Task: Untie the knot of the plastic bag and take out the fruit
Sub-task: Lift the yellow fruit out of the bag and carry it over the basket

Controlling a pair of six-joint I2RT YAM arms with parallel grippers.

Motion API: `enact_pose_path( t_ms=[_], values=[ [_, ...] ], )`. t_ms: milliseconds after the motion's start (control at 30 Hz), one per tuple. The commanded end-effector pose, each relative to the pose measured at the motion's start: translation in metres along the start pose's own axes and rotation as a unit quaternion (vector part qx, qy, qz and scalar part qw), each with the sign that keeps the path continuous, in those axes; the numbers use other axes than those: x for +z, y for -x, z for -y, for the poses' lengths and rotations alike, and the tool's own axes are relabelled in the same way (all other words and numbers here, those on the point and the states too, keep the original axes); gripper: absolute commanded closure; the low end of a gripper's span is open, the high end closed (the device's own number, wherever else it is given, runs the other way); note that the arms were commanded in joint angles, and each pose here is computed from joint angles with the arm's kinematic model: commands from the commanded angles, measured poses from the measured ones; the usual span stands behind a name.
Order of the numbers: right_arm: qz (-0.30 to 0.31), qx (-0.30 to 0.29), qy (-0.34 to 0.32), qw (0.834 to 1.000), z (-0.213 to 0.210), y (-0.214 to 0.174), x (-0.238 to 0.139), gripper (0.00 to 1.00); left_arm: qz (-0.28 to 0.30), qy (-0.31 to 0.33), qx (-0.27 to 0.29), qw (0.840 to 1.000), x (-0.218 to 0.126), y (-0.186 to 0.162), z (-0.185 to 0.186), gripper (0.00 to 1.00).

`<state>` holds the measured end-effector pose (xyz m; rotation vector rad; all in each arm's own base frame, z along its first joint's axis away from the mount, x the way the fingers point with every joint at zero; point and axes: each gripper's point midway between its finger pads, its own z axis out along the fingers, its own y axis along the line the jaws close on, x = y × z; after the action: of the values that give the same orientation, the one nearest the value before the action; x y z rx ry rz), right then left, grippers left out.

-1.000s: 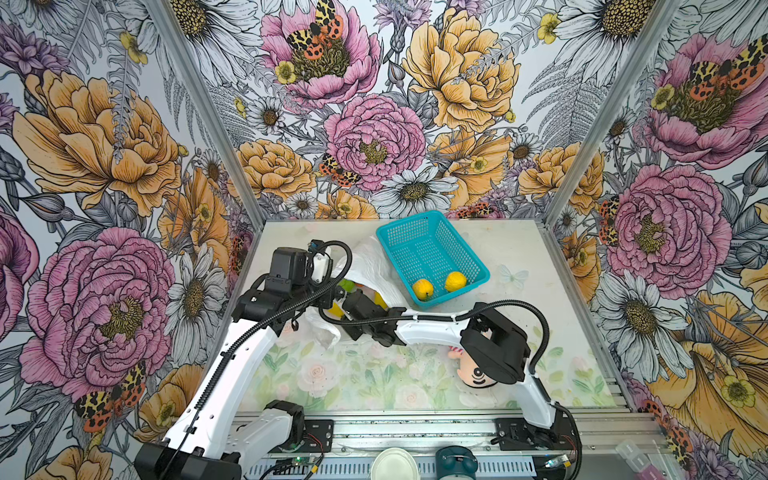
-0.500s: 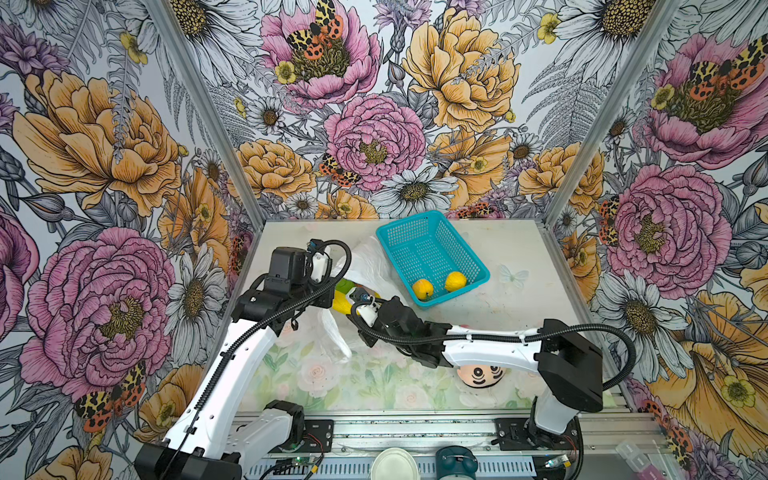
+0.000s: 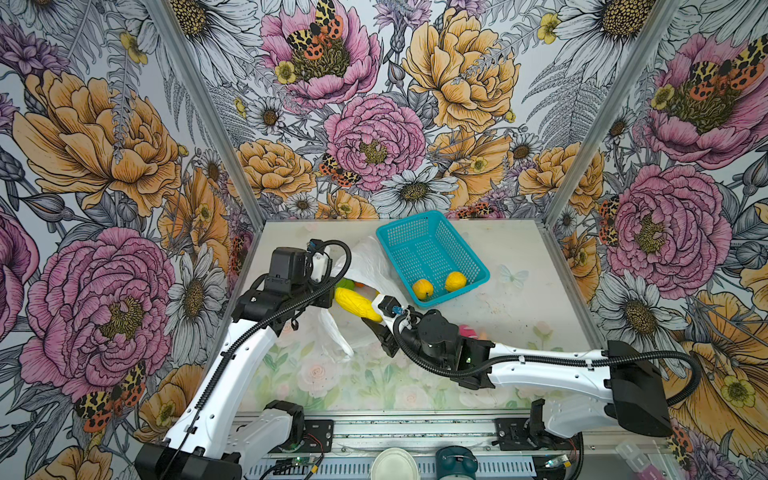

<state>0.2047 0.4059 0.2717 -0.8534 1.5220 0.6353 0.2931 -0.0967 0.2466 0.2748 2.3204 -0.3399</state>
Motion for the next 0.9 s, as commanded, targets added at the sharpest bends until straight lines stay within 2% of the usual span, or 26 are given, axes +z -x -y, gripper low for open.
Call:
enact_pose_path(
  t_ms=[0,200,367,500,633,733,867],
  values=[
    [0.045,0.001,-0.038,0.998,0.017,0.029,-0.016,0.66,-0.002,0.01,-0.003,1.0,0.001,-0.004,-0.003,1.0],
    [0.109,0.028,-0.091,0.989,0.054,0.049,-0.063,0.65,-0.005,0.012,-0.004,1.0,0.002,-0.005,-0.004,1.0],
    [0.129,0.089,-0.164,0.974,0.116,0.041,-0.089,0.67,-0.011,0.013,0.002,1.0,0.006,-0.004,-0.002,1.0],
    [0.129,0.14,-0.208,0.959,0.157,0.027,-0.099,0.65,-0.03,0.057,0.024,0.998,0.0,-0.006,-0.004,1.0],
    [0.092,0.17,-0.245,0.95,0.189,0.006,-0.088,0.63,-0.039,0.109,0.042,0.992,-0.001,-0.011,-0.013,1.0],
    [0.04,0.188,-0.267,0.944,0.213,-0.009,-0.068,0.62,-0.051,0.114,0.038,0.991,0.01,-0.021,-0.016,1.0],
    [-0.042,0.202,-0.268,0.941,0.23,-0.039,-0.034,0.66,-0.064,0.096,0.025,0.993,0.018,-0.027,-0.015,1.0]
  ],
)
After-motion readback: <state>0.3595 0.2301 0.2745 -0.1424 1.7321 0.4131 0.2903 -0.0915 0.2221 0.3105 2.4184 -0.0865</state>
